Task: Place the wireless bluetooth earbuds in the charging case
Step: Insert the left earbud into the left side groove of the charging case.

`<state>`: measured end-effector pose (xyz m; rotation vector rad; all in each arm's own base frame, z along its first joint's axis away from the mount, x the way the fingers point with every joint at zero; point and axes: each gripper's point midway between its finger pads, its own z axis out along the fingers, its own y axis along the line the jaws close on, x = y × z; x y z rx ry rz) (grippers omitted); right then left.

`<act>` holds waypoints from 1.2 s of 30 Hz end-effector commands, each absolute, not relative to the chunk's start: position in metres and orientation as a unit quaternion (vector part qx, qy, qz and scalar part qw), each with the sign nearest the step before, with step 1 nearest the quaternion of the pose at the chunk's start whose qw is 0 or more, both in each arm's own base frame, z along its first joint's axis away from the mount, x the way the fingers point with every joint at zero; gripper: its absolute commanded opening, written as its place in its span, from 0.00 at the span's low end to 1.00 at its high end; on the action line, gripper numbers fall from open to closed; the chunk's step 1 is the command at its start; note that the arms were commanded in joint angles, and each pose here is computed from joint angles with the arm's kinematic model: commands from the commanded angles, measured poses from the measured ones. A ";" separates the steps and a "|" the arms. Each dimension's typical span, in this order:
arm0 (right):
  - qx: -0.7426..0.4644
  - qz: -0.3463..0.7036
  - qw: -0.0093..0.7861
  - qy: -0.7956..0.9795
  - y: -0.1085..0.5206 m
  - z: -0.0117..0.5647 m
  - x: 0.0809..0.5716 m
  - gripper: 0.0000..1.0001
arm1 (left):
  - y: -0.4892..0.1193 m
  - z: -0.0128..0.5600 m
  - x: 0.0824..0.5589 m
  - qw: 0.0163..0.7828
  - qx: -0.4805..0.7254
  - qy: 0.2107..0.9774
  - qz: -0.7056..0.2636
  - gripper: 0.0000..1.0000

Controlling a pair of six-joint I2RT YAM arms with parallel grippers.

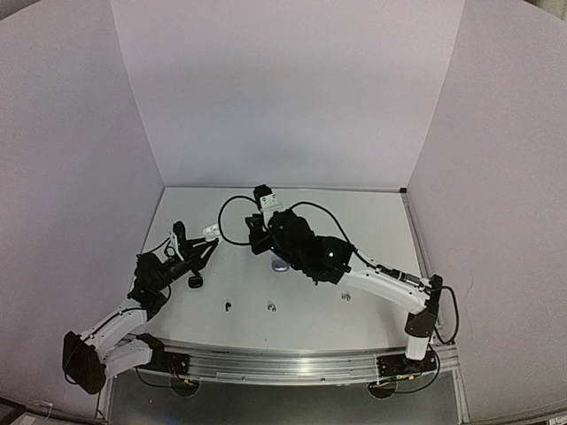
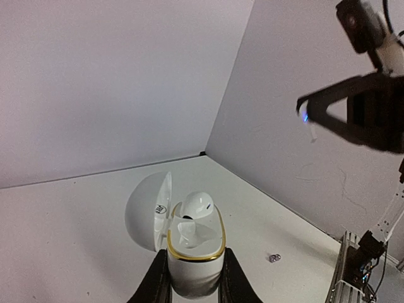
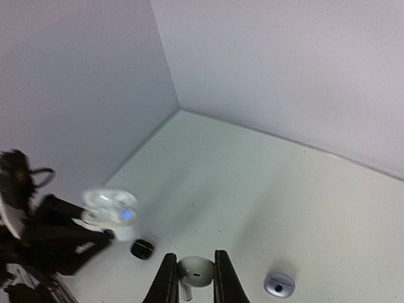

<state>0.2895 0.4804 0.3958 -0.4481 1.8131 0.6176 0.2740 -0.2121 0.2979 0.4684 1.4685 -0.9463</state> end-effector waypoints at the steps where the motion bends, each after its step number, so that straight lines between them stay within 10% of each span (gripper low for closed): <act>1: -0.225 0.325 0.624 0.674 0.526 0.434 0.269 0.00 | -0.227 0.331 0.259 0.647 0.267 0.566 -0.435 0.00; 36: -0.295 0.328 0.670 0.597 0.579 0.415 0.269 0.00 | -0.222 0.363 0.260 0.700 0.228 0.516 -0.438 0.00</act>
